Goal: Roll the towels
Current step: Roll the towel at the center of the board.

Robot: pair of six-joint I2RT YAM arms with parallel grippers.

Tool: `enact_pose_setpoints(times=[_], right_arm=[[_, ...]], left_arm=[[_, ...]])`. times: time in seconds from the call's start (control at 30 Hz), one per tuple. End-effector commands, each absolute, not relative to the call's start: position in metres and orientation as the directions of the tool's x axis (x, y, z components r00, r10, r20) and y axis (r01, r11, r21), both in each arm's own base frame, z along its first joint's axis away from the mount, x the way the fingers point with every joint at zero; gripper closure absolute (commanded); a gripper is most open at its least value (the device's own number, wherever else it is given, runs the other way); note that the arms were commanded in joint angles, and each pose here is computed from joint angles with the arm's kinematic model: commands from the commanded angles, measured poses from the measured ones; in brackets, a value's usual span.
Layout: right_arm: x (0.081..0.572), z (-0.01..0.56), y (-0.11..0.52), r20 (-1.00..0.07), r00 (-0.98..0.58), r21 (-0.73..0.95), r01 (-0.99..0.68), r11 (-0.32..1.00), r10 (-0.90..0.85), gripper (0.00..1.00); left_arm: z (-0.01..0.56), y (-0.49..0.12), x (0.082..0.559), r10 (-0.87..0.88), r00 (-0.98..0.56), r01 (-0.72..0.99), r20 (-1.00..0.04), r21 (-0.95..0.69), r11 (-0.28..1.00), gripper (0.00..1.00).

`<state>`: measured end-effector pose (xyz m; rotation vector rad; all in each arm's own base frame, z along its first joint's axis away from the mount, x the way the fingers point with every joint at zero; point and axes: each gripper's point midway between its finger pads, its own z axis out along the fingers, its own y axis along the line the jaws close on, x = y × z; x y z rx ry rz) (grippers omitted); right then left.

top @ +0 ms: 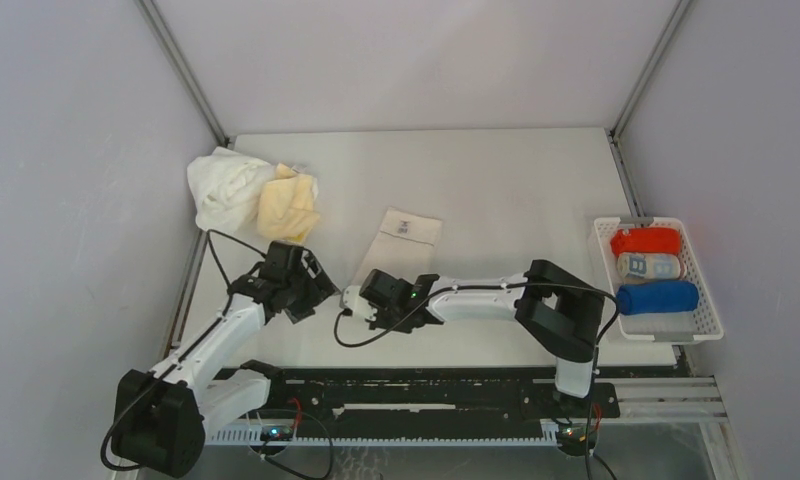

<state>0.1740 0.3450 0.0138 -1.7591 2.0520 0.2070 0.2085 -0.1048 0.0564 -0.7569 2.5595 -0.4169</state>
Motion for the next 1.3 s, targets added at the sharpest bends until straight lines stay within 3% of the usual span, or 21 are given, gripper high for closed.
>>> enact_pose_setpoints(times=[0.0,0.53,1.03,1.27], right_arm=[[0.16,0.016,0.383,-0.468,-0.153,-0.087,-0.972,0.217,-0.87,1.0],[0.154,0.046,0.405,-0.592,-0.453,0.31,-0.892,0.33,-0.667,1.0],[0.172,0.074,0.398,-0.562,-0.714,0.668,-0.69,0.28,-0.418,1.0],[0.175,0.076,0.399,-0.528,-0.757,0.724,-0.638,0.261,-0.386,1.0]], left_arm=[[0.063,-0.094,0.219,-0.614,-0.722,-0.462,-0.319,-0.44,0.77,0.21],[0.036,-0.119,0.208,-0.688,-0.709,-0.522,-0.152,-0.543,0.658,0.22],[0.025,-0.12,0.209,-0.699,-0.699,-0.557,-0.155,-0.495,0.667,0.3],[0.025,-0.121,0.215,-0.696,-0.697,-0.559,-0.173,-0.476,0.679,0.35]])
